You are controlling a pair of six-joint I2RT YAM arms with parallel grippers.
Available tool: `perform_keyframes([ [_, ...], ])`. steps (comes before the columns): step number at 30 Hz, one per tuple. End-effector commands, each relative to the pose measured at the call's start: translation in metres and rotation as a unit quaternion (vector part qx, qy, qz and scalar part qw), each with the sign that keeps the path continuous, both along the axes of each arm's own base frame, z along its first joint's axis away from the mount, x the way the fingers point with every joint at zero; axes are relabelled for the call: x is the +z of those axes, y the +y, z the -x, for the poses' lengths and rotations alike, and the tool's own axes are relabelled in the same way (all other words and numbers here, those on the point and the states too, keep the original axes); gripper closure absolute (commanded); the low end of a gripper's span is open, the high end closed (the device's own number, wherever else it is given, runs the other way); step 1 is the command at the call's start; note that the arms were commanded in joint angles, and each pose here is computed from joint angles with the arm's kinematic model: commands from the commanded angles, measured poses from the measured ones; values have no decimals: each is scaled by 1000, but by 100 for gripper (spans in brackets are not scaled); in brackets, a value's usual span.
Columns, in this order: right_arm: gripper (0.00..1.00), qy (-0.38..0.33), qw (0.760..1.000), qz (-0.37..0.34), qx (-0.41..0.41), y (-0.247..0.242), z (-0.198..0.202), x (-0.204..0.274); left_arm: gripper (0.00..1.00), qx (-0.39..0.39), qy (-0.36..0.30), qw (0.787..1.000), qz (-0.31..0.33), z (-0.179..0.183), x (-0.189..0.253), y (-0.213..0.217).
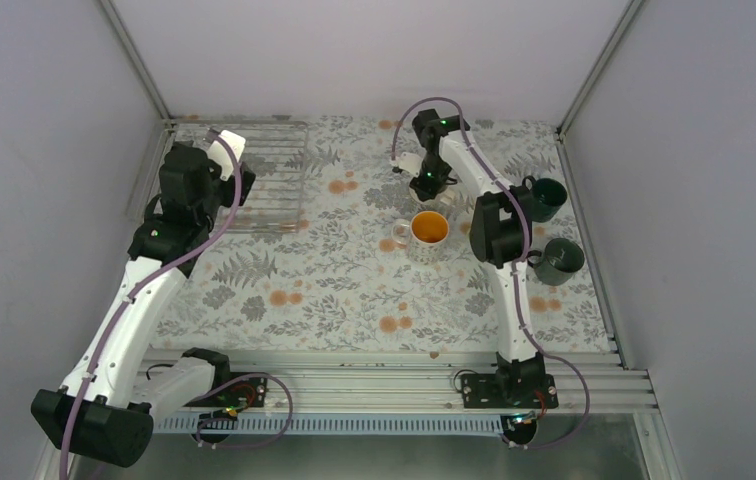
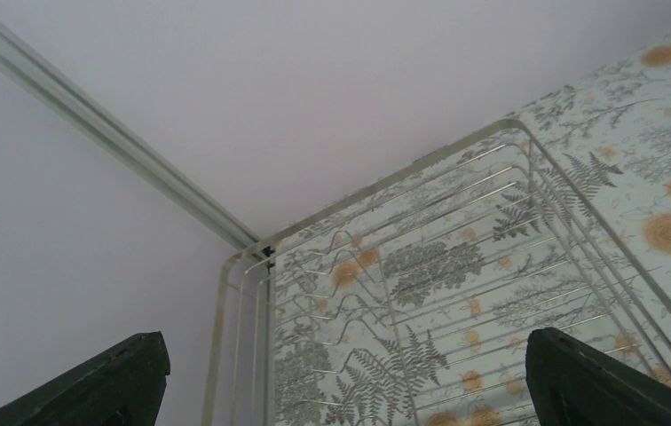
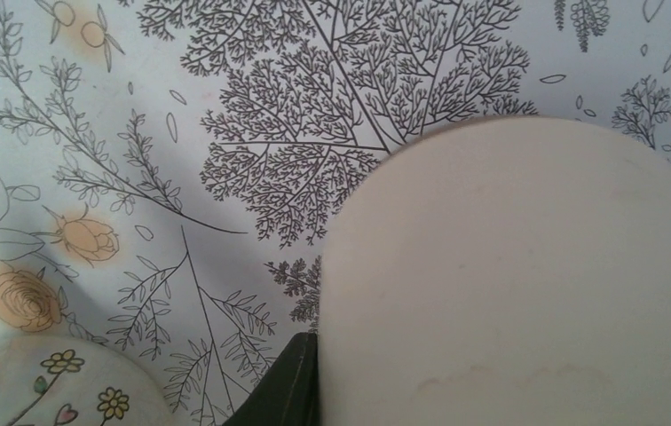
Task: Unload the cups from the dish rack
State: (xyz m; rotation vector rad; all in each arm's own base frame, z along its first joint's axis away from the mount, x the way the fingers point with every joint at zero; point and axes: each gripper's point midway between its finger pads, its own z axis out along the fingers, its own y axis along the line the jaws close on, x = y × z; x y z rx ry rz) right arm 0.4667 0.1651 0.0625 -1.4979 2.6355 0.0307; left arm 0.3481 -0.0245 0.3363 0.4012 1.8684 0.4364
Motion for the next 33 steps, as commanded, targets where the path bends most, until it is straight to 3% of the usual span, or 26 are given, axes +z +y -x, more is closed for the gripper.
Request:
perform_keyframes([
  [1,85,-53,999,-5,-5,2,-20,25,0,-13,5,1000,19,0,-5,-5],
  [6,80,-74,997,-13,-6,5,-26,33,0,-16,2,1000,23,1,-1,-6],
  [8,73,-82,997,-11,-8,4,-29,34,0,-19,0,999,25,2,0,-7],
  [11,51,-97,995,-13,-13,4,-33,46,0,-31,4,999,30,4,0,-11],
  [16,41,-136,990,-35,-21,4,-29,89,0,-24,-4,999,33,6,-1,-9],
  [19,2,-168,982,-84,-24,11,-14,137,0,-24,-1,999,39,10,-10,-8],
  [23,0,-239,954,-178,-39,16,25,199,0,-19,-17,999,46,20,-22,-5],
  [27,0,-365,893,-254,-67,-2,76,251,0,-3,-81,994,70,40,-21,6],
  [30,0,-417,859,-291,-54,-15,122,263,0,6,-136,986,96,59,-16,14],
  [33,0,-458,833,-298,-87,-42,148,265,0,13,-149,981,123,70,-29,18],
])
